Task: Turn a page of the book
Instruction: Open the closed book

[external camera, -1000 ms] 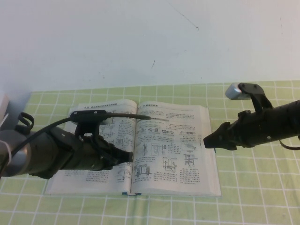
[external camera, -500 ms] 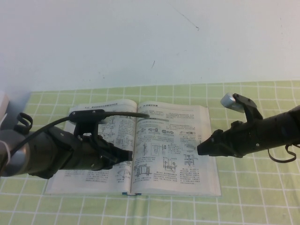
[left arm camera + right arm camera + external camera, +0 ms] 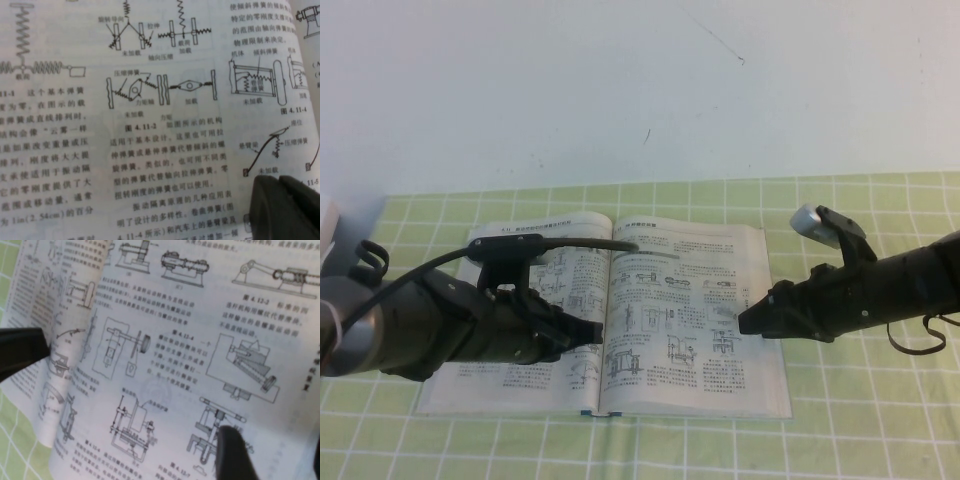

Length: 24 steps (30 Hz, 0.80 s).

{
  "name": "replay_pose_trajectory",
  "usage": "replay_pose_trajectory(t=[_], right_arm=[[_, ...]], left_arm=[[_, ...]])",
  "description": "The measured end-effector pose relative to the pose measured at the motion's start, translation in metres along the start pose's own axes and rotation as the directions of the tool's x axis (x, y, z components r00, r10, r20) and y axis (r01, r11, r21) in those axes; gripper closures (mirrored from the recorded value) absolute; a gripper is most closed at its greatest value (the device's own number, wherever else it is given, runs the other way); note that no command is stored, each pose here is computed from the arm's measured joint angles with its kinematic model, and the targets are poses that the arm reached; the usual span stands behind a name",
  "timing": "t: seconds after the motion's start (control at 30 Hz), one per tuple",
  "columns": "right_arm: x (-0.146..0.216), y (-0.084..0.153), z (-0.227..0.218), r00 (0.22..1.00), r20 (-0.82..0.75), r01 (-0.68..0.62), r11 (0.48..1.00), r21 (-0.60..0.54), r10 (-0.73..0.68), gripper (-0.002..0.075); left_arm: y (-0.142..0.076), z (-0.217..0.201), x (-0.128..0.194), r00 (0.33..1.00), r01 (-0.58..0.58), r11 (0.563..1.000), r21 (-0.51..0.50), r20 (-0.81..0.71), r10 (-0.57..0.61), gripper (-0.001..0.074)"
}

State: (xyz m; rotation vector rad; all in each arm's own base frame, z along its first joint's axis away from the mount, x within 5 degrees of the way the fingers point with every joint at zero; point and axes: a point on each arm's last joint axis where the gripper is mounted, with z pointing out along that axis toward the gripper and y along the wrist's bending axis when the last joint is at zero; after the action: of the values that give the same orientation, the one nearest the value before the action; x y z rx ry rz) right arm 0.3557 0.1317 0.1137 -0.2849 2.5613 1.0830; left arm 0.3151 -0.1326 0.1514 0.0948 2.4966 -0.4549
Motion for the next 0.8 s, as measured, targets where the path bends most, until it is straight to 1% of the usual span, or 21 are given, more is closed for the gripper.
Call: replay_pose_trajectory(t=[0.2,0.5,0.8], right_arm=[[0.001,-0.002,0.007,0.999,-0.003,-0.055,0.997,-0.056,0.055,0.0377],[0.0,-0.002,0.011,0.995,0.014,-0.094,0.99,-0.101,0.096,0.0377],[0.002,-0.005,0.02,0.985,0.031,-0.159,0.97,-0.182,0.167,0.0377]], left_arm=[[-0.001,0.0,0.001,1.0,0.002,1.0,0.009,-0.008,-0.002,0.0738],[-0.002,0.0,0.001,1.0,0.01,1.0,0.021,-0.017,-0.01,0.0738],[-0.002,0.0,0.002,1.0,0.01,1.0,0.025,-0.021,-0.01,0.0738]])
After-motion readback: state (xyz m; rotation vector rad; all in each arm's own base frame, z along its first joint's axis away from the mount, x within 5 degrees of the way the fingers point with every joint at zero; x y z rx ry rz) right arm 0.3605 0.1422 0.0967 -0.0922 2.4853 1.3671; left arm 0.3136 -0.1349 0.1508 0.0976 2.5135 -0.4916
